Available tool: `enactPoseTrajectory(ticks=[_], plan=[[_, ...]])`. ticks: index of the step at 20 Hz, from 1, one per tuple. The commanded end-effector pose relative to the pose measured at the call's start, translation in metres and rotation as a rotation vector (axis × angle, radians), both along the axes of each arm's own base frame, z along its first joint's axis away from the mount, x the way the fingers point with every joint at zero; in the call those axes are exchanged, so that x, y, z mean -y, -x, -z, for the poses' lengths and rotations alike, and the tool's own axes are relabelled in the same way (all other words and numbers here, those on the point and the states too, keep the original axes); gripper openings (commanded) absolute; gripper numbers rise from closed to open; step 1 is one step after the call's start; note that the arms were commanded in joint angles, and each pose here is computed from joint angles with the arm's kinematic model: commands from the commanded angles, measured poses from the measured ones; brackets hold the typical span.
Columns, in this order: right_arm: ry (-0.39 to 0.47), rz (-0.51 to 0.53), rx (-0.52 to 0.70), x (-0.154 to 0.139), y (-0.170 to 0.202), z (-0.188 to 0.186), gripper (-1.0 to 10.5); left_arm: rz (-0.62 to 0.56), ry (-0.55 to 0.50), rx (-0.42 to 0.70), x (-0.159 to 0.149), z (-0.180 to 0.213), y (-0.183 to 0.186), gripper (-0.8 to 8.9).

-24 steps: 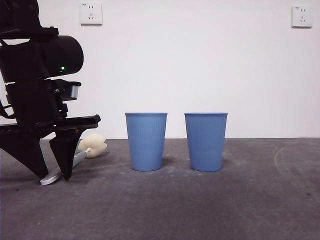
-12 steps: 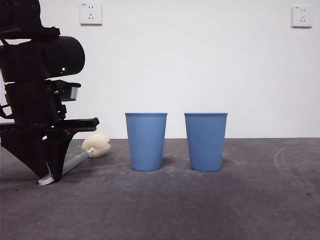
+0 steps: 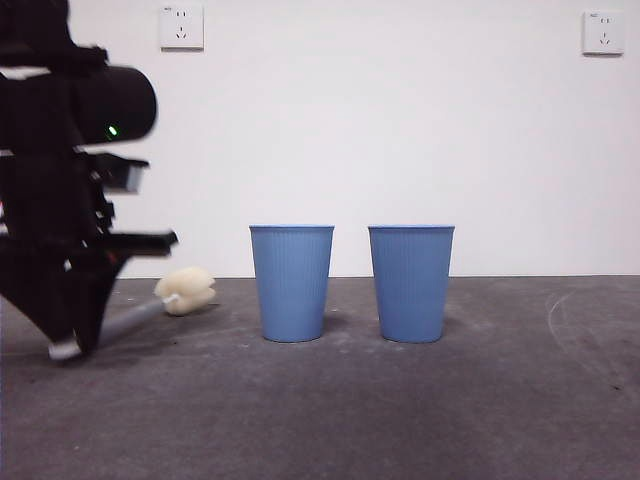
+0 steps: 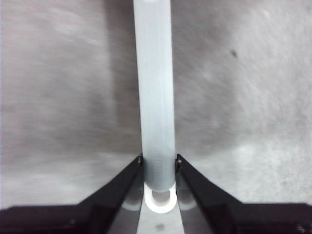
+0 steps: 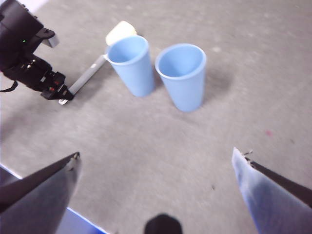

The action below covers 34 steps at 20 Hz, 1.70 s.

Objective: Pick up the cup brush,pick up the cup,insert the brush into the cup,clean the cup,put the cup brush back,put the cup back to the fixed position on the table

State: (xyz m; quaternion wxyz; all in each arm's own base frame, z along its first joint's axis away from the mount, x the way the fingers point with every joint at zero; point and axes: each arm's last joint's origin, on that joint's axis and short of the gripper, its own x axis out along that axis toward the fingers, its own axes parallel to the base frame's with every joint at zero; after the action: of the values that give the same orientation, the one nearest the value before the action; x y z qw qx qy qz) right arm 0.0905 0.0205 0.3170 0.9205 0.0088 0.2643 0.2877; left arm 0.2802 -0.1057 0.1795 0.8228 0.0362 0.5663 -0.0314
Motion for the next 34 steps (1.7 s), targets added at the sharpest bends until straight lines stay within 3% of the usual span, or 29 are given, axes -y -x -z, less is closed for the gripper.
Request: enactPoseTrajectory(ticks=[1,8,11,13,18,28,34], plan=[[-0.021,-0.013,0.033,-0.001,-0.001,-0.004,6.0,0.034,0.013,0.106,-0.009,-0.029,0.007,-0.09],[-0.046,-0.034,0.135,-0.002,-0.009,-0.013,5.9,0.158,0.291,0.415,-0.029,-0.127,0.073,-0.09],[-0.074,-0.032,0.154,-0.003,-0.022,-0.008,5.9,0.197,0.337,0.491,-0.039,-0.151,0.113,-0.09],[-0.135,-0.041,0.128,-0.006,-0.033,0.008,5.9,0.218,0.327,0.506,-0.048,-0.159,0.137,-0.09],[-0.173,-0.014,0.09,-0.021,-0.054,0.056,5.9,0.235,0.318,0.52,-0.065,-0.165,0.181,-0.09],[0.009,0.083,0.162,-0.075,-0.094,0.125,5.9,0.247,0.289,0.458,-0.073,-0.159,0.203,-0.09],[0.008,0.083,0.202,-0.09,-0.123,0.157,5.9,0.254,0.278,0.442,-0.073,-0.158,0.204,-0.09]])
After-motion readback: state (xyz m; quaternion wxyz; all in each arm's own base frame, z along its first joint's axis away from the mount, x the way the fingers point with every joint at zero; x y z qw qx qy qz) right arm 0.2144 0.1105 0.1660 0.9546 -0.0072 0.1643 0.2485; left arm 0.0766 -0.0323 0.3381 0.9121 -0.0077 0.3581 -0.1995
